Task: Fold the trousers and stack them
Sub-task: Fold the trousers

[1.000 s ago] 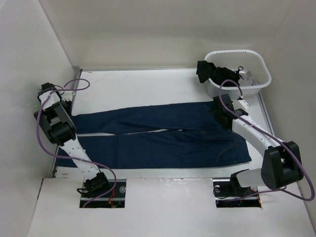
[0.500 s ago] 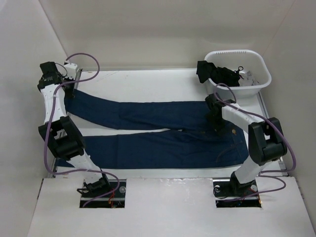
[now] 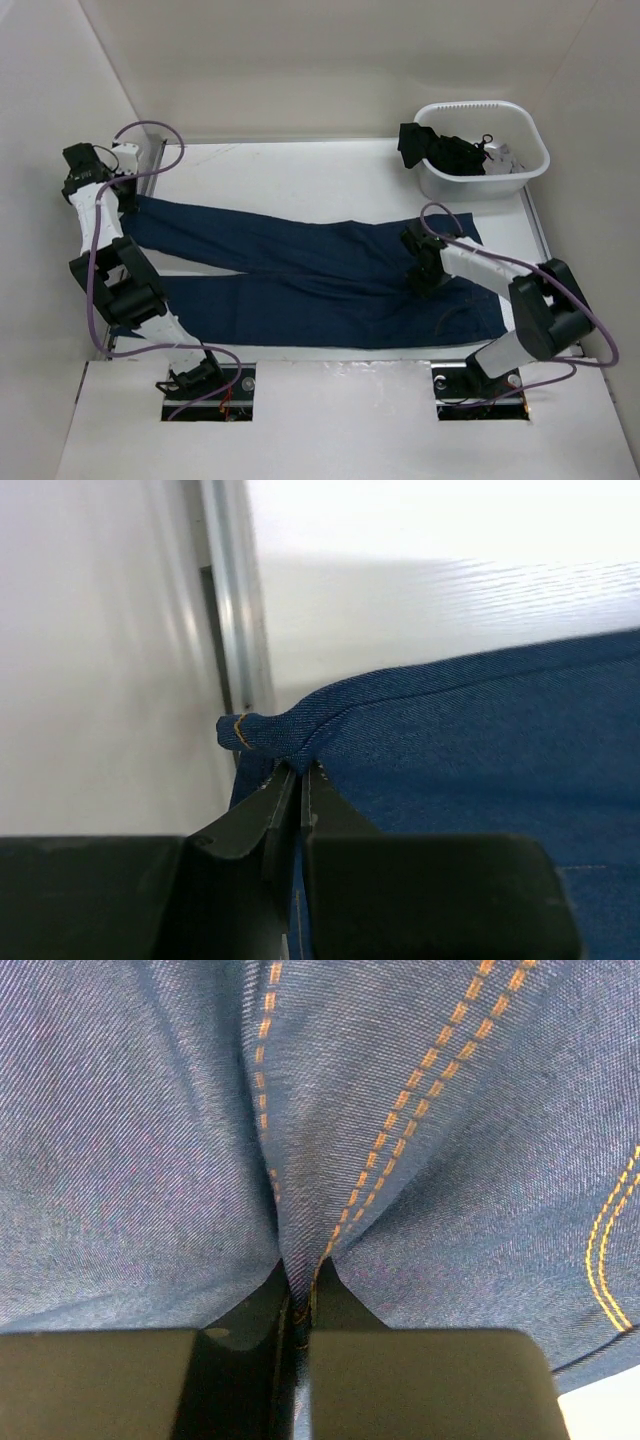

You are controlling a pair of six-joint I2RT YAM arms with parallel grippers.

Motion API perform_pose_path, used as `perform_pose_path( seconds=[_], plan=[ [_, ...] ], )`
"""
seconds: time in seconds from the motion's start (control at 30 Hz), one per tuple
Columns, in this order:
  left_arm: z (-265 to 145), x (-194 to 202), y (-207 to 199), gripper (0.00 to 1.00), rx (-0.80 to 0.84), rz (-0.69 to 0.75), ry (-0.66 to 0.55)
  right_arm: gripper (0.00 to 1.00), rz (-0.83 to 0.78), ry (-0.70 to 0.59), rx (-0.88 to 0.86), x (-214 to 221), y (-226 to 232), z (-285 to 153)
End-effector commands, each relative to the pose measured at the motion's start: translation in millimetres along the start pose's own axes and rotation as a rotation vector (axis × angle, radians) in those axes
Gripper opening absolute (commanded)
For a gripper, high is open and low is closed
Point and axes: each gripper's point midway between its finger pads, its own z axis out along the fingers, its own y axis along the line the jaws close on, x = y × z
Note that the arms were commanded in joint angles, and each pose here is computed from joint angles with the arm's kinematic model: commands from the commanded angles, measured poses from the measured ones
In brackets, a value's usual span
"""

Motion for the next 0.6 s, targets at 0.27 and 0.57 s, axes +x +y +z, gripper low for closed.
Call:
perform_pose_path(
  seconds=[0.27,0.57],
  plan=[
    [-35.6,1.4,38.9,0.00,-0.052,-0.011,-0.087,0.76,0.117,0.221,-0.016,77.9,-87.1,-47.7],
    [-24.5,-1.0,22.8,0.01,-0.011,0.036,-0.068,1.00,-0.104,-0.163,-0.181,-49.1,-46.8,-104.1]
  ],
)
